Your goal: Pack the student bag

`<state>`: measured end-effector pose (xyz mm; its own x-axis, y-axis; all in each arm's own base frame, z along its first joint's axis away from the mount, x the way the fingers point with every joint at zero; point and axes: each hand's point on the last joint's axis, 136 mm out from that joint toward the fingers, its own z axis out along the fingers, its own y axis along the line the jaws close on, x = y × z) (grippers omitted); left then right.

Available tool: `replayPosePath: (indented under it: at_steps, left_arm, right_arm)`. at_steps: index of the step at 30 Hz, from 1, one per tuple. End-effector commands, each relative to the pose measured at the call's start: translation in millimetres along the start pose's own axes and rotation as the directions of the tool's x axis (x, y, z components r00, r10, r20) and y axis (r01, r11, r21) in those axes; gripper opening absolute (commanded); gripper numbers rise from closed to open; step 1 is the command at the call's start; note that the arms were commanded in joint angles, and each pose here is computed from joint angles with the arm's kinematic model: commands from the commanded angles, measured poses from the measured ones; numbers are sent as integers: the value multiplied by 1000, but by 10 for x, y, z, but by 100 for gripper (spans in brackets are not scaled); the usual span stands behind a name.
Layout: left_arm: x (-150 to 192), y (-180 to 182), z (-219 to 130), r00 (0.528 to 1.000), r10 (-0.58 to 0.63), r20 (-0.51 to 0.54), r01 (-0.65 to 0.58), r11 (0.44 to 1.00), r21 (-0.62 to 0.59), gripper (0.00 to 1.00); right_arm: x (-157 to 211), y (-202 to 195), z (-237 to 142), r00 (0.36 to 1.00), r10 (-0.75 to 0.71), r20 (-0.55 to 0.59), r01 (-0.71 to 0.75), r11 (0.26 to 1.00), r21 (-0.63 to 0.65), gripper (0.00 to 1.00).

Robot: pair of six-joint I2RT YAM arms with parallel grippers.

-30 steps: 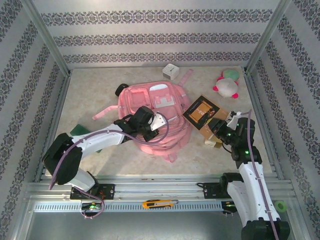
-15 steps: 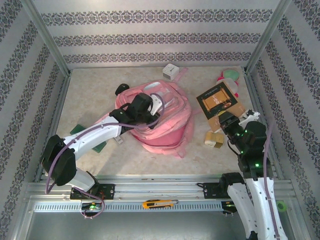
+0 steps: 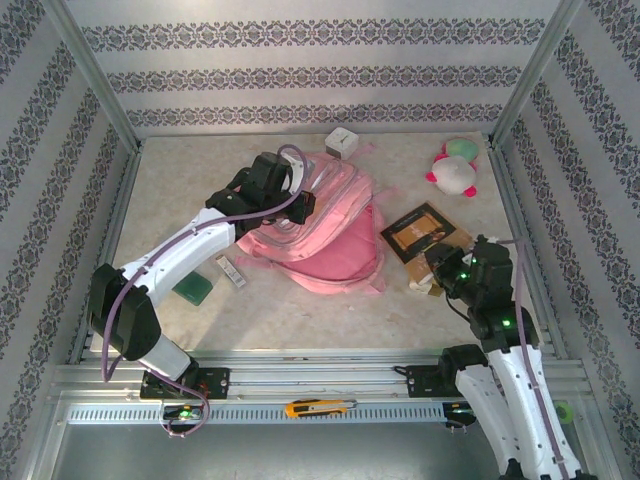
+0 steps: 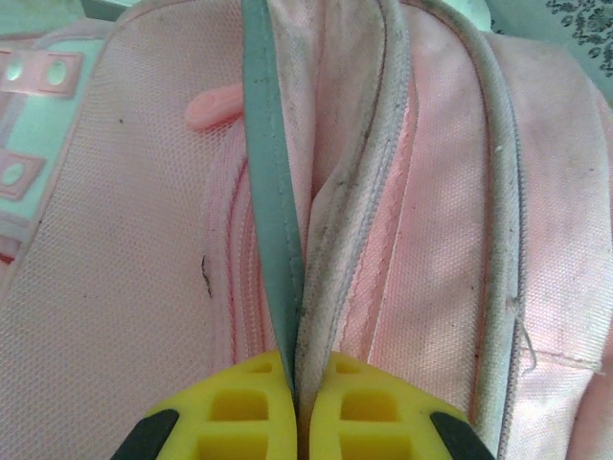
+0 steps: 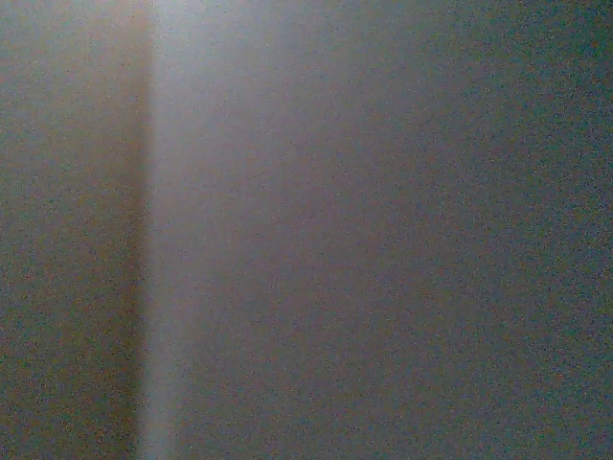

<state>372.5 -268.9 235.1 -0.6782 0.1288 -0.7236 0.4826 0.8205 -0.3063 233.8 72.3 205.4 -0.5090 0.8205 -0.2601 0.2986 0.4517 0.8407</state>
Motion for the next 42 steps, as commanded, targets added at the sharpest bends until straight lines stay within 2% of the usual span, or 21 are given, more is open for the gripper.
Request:
replayPosePath:
  at_steps: [1,5,12,17,24,29,36,42]
  left_arm:
    - [-416,-212,-156,994,-19,110,7,994,113,0]
    - [-492,-287,-169,993,-22,115,3,986,168,0]
    - [-633,-442,-248,990,-35,138,-4,962,272,0]
    - [-739,-542,-322,985,-56,164,-5,936,353,0]
    - [-805,-641,-428,982,-42,186,-39,911,411,0]
    - [-879,-653,-505,977,-52,207,-46,896,442,0]
    - [-926,-604,-535,975,-58,213,-42,898,437,0]
    - [-926,-489,-491,975,-69,213,-24,913,407,0]
  right_arm:
    - [121,654,64,996,-21,-84,-5,956,-293,0]
    - [389,892,299,983,-71,-168,6,933,-359,0]
    - [726,1004,869,970,-9,-243,-87,920,-382,0]
    - [772,1092,1218,972,38,-233,-134,901,-413,0]
    - [972,1202,1808,954,38,-297,-163,899,-408,0]
    - [1131,1117,2231,943,75,-323,-194,915,-353,0]
    - [1229,573,2542,949,96,-301,-145,979,-143,29]
    - [1233,290,2570,938,100,-332,-124,991,-52,54]
